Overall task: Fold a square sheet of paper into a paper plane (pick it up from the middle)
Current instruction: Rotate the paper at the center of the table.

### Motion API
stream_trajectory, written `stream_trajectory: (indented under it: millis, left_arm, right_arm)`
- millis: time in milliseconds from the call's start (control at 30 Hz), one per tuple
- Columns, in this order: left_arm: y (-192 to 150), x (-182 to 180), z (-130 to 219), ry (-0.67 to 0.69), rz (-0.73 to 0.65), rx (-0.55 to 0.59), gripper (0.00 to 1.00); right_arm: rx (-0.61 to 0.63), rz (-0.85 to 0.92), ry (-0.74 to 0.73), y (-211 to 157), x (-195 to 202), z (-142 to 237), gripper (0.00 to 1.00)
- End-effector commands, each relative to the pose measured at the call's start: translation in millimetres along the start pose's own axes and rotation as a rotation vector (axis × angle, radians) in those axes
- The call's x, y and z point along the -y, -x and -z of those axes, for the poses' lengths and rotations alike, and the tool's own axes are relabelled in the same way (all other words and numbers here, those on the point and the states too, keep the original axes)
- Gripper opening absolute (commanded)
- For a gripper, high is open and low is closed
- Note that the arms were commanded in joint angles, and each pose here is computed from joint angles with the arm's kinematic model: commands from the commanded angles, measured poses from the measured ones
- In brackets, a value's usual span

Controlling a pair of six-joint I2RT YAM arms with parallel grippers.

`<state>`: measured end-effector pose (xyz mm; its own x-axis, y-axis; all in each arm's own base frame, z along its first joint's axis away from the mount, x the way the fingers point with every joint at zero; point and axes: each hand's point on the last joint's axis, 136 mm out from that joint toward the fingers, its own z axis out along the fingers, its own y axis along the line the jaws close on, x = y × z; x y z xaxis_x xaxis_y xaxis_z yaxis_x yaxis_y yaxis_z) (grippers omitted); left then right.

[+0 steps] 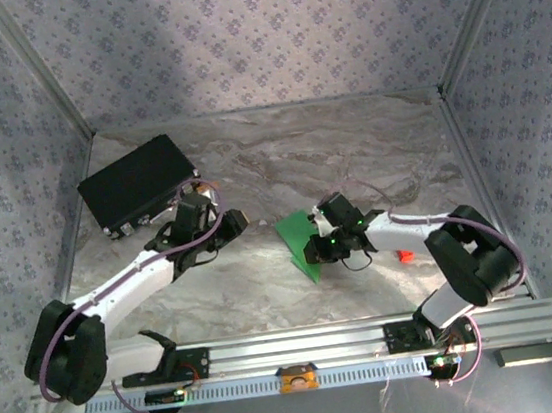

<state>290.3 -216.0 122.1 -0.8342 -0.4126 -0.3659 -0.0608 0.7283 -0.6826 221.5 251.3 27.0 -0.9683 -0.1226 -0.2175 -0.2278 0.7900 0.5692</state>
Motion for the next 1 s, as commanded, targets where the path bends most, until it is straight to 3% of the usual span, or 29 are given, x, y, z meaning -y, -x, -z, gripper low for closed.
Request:
stream_trajectory:
  millis: [0,267,467,700,967]
  left_arm:
    - [3,27,-3,-0.092,-0.029,-0.018,0.37]
    - [-6,39,-23,-0.131,-0.018,-0.103,0.35]
    - [-12,47,-43,-0.153,-0.024,-0.164,0.32]
    - [-32,60,-77,-0.178,-0.030,-0.280,0.20]
    - [-49,72,-108,-0.198,-0.019,-0.381,0.14]
  right_arm:
    - [-0.026,-0.085,0.012,-5,4,-9,0.15]
    - [0.000,-0.415,-0.046,-13,21,-26,0.14]
    - [0.003,-0.524,-0.013,-21,10,-31,0.13]
    - [0.078,-0.568,0.043,-18,-3,-23,0.12]
    - [0.218,-0.441,0.116,7,-18,18,0.23]
